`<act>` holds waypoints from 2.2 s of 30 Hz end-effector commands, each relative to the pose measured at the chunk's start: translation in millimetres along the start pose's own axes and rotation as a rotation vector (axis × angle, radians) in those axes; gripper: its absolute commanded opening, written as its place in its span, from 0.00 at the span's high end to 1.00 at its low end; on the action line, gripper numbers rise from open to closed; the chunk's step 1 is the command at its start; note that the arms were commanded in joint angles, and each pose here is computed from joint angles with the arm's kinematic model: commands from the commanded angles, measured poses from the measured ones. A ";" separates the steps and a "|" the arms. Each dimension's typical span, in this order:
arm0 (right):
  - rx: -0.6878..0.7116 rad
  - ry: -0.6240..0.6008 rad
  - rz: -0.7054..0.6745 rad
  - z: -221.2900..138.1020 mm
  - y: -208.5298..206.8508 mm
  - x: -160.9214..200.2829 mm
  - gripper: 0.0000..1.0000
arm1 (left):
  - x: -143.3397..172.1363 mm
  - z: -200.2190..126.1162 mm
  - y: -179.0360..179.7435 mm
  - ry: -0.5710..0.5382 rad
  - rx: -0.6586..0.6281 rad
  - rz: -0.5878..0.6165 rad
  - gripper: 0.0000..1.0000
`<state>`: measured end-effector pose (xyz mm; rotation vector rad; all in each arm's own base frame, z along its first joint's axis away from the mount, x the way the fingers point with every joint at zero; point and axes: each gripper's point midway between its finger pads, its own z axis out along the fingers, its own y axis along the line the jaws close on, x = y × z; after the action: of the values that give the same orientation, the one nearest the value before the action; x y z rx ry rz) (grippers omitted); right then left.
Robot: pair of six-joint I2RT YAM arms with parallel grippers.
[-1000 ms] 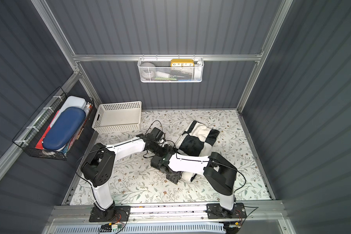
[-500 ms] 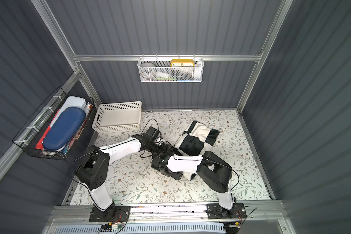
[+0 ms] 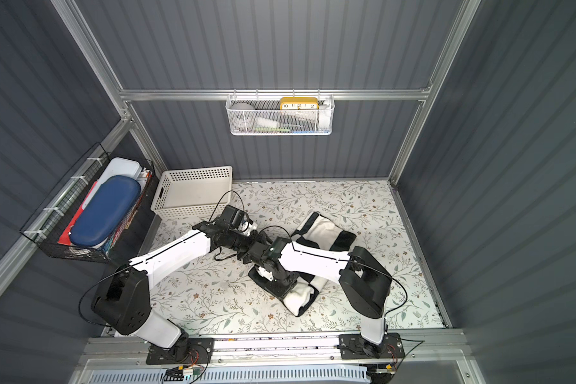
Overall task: Roll up the pillowcase
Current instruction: Roll the pillowcase at the center of the board.
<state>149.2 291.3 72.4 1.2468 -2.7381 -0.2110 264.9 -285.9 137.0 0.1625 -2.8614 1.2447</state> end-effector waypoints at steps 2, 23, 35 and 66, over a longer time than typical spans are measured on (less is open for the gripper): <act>-0.267 -0.029 0.101 -23.7 16.3 -1.9 0.68 | 14.8 -8.0 5.2 0.018 -0.014 -0.010 0.21; -0.221 -0.008 0.461 1.4 -80.0 14.1 0.60 | 2.0 -30.5 -16.8 -0.042 -0.009 0.031 0.21; 0.009 -0.074 0.525 -18.8 -135.5 22.1 0.52 | 10.5 -28.3 -18.1 -0.058 -0.036 0.075 0.21; 0.196 -0.104 0.573 -21.6 -173.6 25.1 0.51 | -8.4 83.1 -15.9 0.179 -0.164 0.099 0.27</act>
<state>264.1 164.2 65.3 0.4585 -3.1136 0.0050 280.5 -355.1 92.4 -0.0485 -2.8513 1.0173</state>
